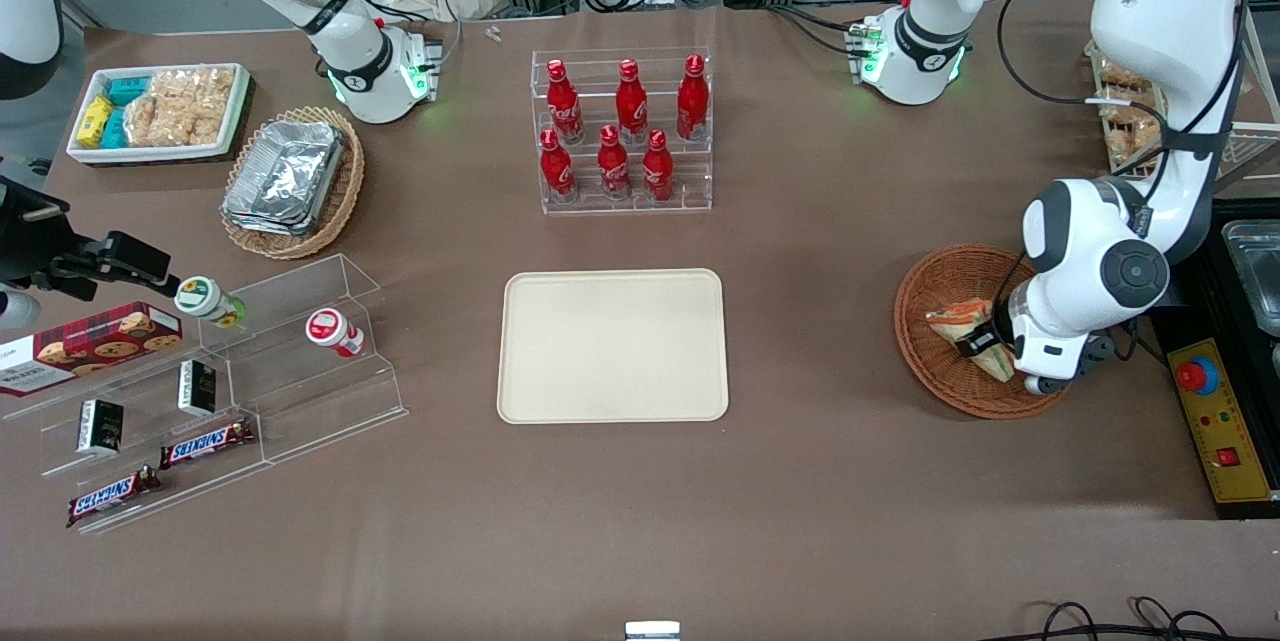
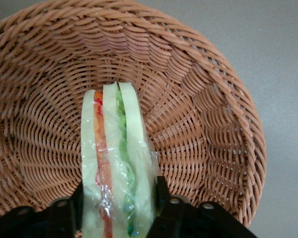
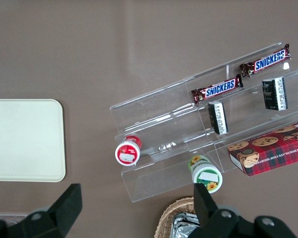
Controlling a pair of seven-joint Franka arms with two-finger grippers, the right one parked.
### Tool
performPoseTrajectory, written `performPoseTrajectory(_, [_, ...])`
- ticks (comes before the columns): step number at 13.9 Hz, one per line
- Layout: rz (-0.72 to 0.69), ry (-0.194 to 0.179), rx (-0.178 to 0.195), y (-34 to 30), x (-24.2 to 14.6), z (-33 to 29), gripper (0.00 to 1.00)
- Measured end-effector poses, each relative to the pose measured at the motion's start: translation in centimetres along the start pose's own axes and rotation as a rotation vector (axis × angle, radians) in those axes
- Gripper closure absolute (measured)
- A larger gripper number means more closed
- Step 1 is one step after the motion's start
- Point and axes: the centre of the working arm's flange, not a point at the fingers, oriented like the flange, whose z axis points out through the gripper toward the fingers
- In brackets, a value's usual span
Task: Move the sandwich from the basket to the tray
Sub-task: 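Lower the open left gripper around the sandwich and close it, then lift the sandwich out of the basket with the left gripper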
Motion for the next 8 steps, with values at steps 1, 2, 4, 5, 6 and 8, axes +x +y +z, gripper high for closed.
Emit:
performPoseTrajectory(1, [0.0, 0.001, 0.001, 0.0, 0.0, -0.2, 0.55])
performPoseTrajectory(2, [0.0, -0.003, 0.006, 0.1, 0.1, -0.5, 0.65])
performPoseTrajectory(4, [0.001, -0.038, 0.04, 0.1, 0.3, -2.4, 0.76])
performPoseTrajectory(5, [0.0, -0.065, 0.066, 0.1, 0.4, -4.3, 0.76])
performPoseTrajectory(6, [0.0, -0.085, 0.087, 0.2, 0.6, -6.9, 0.76])
performPoseTrajectory(8, [0.024, -0.107, 0.113, 0.8, 0.7, -13.1, 0.76])
